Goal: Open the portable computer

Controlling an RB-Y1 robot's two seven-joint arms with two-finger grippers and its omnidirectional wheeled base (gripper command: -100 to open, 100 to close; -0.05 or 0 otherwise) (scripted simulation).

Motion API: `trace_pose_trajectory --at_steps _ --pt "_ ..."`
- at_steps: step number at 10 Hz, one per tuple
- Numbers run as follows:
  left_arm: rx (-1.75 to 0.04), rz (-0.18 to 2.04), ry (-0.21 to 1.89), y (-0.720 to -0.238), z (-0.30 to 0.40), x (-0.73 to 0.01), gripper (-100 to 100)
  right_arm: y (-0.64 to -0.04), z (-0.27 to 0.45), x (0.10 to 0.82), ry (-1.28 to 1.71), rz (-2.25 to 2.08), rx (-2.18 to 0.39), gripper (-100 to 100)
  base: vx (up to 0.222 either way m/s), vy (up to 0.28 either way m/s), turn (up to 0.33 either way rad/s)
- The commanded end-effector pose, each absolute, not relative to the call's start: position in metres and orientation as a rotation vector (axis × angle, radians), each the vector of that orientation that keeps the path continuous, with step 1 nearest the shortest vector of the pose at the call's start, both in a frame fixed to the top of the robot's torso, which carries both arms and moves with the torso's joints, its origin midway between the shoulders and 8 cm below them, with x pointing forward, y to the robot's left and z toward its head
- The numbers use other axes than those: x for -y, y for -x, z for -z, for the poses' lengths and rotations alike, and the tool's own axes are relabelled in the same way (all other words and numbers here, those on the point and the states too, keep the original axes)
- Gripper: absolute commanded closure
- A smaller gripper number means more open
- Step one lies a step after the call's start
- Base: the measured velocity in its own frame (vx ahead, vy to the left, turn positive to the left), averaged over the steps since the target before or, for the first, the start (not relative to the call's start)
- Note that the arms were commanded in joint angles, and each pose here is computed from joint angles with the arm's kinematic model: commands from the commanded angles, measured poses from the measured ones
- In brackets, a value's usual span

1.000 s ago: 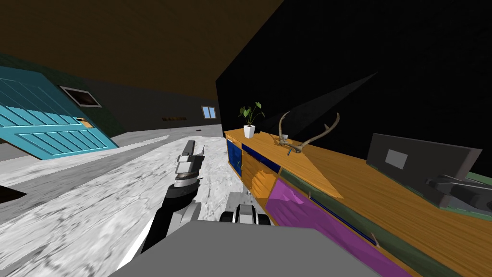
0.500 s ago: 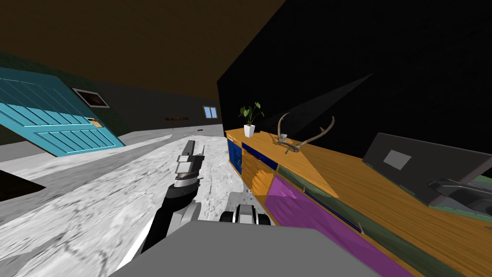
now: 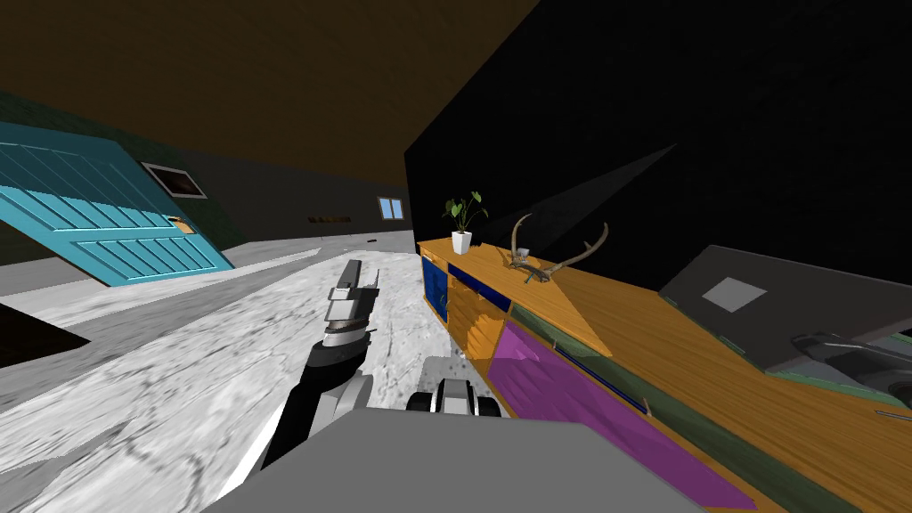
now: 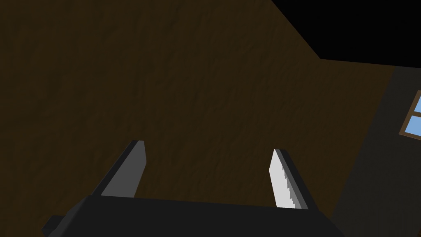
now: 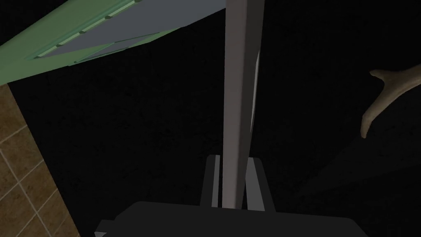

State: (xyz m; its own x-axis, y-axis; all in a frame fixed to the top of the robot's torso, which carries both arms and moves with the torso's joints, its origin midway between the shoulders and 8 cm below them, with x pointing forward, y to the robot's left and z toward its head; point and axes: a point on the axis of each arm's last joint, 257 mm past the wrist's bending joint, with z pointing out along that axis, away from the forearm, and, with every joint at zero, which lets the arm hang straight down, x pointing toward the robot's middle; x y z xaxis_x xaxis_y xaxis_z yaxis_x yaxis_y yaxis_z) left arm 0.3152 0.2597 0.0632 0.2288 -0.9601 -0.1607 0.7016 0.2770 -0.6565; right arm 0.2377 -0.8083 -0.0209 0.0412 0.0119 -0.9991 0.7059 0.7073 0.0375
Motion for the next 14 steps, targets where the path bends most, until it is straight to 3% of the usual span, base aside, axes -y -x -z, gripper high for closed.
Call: trace_pose_trajectory --at_steps 1,14 --pt "-0.61 1.213 0.507 -0.315 -0.063 -0.26 0 -0.234 0.042 0.811 -0.728 0.5 -1.406 100 -0.047 -0.033 0.013" --pt "-0.61 1.213 0.507 -0.315 -0.063 -0.26 0 -0.25 0.113 0.803 -1.049 0.113 -1.165 100 -0.028 -0.018 -0.002"
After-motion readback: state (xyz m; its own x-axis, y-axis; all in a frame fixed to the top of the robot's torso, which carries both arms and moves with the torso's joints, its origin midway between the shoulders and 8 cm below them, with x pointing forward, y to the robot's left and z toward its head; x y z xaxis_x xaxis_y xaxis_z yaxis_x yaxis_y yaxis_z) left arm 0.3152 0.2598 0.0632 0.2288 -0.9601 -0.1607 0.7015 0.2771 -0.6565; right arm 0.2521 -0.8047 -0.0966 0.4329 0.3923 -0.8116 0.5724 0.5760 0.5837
